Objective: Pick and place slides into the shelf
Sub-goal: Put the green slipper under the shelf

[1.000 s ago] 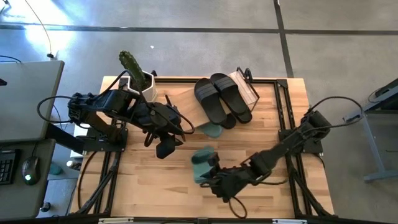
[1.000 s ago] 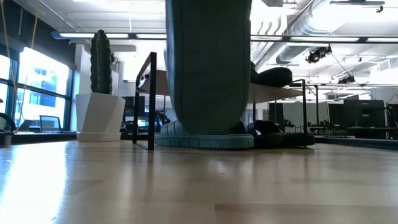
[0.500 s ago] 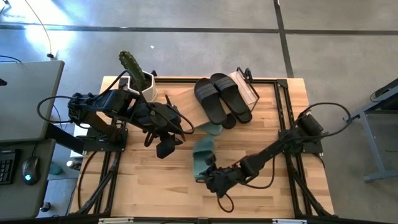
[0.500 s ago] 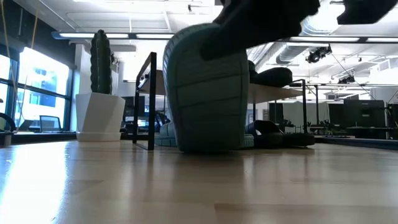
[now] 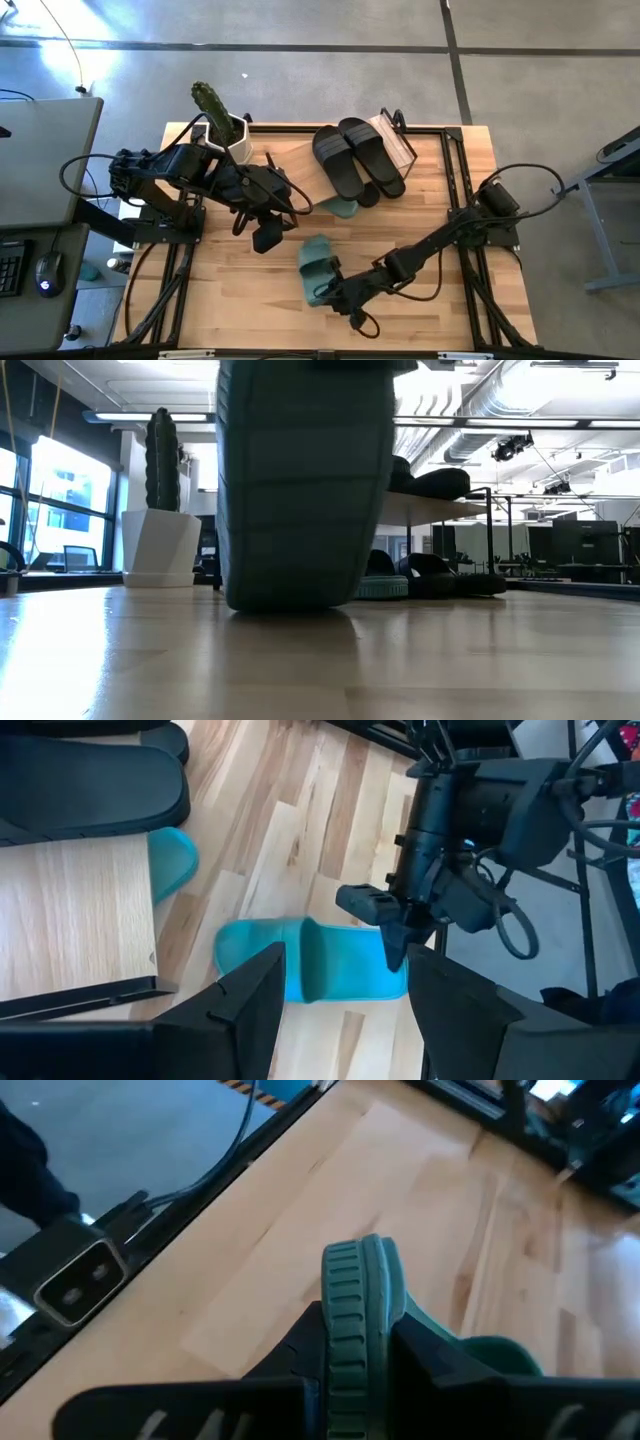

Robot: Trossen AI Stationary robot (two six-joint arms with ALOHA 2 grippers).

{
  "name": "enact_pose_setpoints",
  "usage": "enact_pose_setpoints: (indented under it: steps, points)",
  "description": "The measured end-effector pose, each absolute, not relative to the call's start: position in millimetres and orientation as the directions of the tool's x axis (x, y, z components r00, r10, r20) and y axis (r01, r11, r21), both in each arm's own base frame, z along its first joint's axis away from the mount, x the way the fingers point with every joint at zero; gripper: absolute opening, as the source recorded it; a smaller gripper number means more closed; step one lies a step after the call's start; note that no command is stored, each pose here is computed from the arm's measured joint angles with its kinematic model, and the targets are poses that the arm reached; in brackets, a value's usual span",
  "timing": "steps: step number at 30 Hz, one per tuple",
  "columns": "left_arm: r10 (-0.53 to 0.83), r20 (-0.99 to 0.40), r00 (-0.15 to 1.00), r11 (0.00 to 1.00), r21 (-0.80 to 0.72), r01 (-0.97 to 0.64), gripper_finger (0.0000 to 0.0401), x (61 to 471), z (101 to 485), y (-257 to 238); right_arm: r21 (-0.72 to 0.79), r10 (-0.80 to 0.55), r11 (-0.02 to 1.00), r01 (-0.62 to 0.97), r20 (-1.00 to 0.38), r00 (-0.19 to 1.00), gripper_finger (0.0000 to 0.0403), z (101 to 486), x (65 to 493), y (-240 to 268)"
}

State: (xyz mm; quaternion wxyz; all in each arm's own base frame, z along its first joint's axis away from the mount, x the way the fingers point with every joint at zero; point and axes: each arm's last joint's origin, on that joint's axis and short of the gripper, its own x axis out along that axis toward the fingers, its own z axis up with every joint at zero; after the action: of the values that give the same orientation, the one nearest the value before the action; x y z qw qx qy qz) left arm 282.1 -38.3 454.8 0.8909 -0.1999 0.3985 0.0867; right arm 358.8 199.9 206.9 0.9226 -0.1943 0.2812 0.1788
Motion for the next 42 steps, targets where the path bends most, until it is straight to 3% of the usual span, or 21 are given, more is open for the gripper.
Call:
enact_pose_setpoints:
  steps: [3, 11, 18, 25, 33, 37, 42]
  points:
    - [0.001, -0.744, 0.668, 0.905, -0.283, -0.317, 0.0193, 282, 455, -38, -0.238, 0.225, 0.864, -0.443, -0.605, 0.764, 0.0041, 202, 358, 196]
    - [0.002, -0.743, 0.669, 0.905, -0.284, -0.317, 0.0193, 282, 455, -38, -0.221, 0.108, 0.914, -0.341, -0.677, 0.728, 0.0145, 173, 349, 180]
    - [0.002, -0.743, 0.669, 0.905, -0.284, -0.317, 0.0193, 282, 455, -38, -0.115, 0.164, 0.938, -0.326, -0.682, 0.712, 0.0164, 169, 343, 186]
    - [0.001, -0.744, 0.669, 0.905, -0.284, -0.317, 0.0193, 282, 455, -38, -0.081, 0.163, 0.951, -0.300, -0.692, 0.704, 0.0166, 172, 332, 199]
    - [0.001, -0.741, 0.672, 0.913, -0.273, -0.303, 0.0193, 283, 455, -38, -0.131, 0.024, 0.983, -0.127, -0.597, 0.802, 0.0160, 228, 306, 193]
    - [0.002, -0.743, 0.669, 0.921, -0.259, -0.290, 0.0193, 282, 455, -38, 0.032, 0.017, 0.999, 0.004, -0.615, 0.788, 0.0133, 256, 285, 181]
    - [-0.014, -0.746, 0.666, 0.932, -0.251, -0.262, 0.0193, 282, 455, -39, 0.337, 0.187, 0.941, 0.040, -0.614, 0.767, 0.0060, 284, 263, 177]
